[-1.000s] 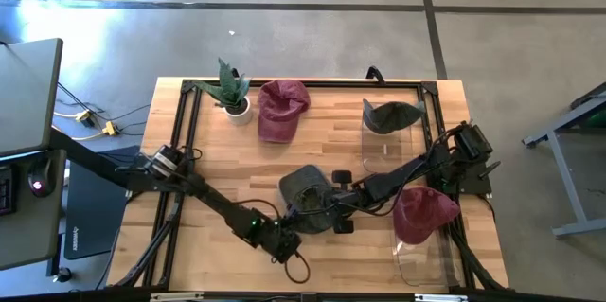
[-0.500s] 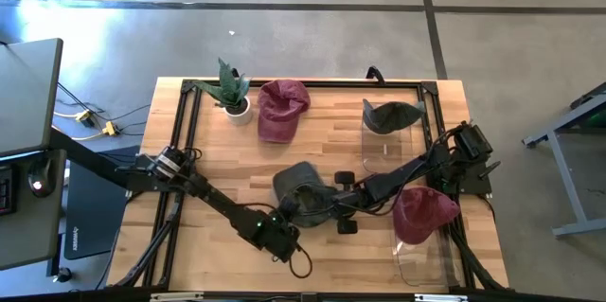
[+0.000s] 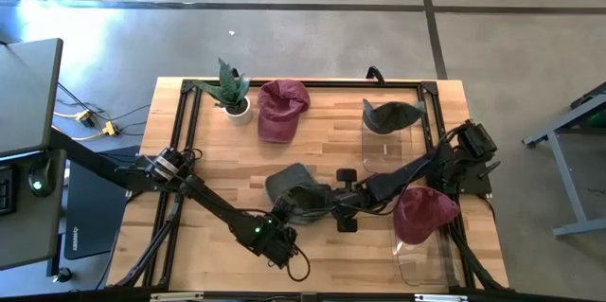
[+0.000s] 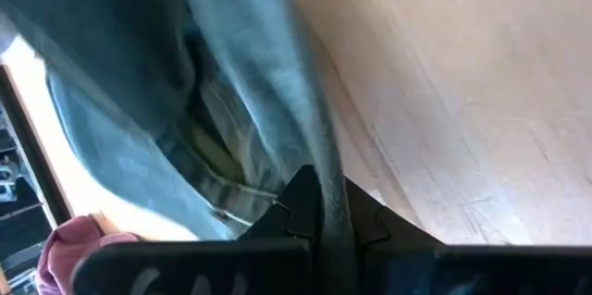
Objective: Pick & Place hat
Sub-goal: Put the black cap into the top transparent bin
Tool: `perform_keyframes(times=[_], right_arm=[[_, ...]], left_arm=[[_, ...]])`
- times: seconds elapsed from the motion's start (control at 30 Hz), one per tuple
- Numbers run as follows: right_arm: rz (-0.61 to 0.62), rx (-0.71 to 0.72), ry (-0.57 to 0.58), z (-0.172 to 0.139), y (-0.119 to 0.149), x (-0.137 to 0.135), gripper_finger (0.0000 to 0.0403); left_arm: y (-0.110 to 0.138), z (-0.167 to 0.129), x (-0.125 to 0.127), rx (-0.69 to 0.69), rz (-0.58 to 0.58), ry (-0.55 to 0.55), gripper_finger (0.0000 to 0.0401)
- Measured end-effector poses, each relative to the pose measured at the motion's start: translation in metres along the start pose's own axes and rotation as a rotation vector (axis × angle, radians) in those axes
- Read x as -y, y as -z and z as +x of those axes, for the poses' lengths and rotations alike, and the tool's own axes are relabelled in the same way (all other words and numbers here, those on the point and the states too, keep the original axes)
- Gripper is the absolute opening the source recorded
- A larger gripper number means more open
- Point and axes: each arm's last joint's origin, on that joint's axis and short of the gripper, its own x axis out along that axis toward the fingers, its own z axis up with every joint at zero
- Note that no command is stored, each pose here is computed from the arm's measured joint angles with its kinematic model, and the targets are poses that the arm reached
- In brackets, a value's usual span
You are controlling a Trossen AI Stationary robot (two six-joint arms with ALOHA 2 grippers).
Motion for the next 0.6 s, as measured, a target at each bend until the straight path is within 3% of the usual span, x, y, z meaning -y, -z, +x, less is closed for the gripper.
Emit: perform_keyframes(times=[0.23, 0.37, 0.6], right_arm=[[0.023, 0.242, -0.028, -0.017, -0.021, -0.01, 0.0001], [0.03, 0.306, -0.008, 0.003, -0.03, -0.006, 0.0001], [0.089, 0.287, 0.155, 0.052, -0.029, 0.016, 0.0001]], left_arm=[[-0.001, 0.0, 0.0, 0.011, -0.008, 0.0, 0.0001], [-0.001, -0.001, -0.001, 0.014, -0.011, -0.001, 0.0001], [-0.002, -0.001, 0.0, 0.021, -0.029, 0.007, 0.0]])
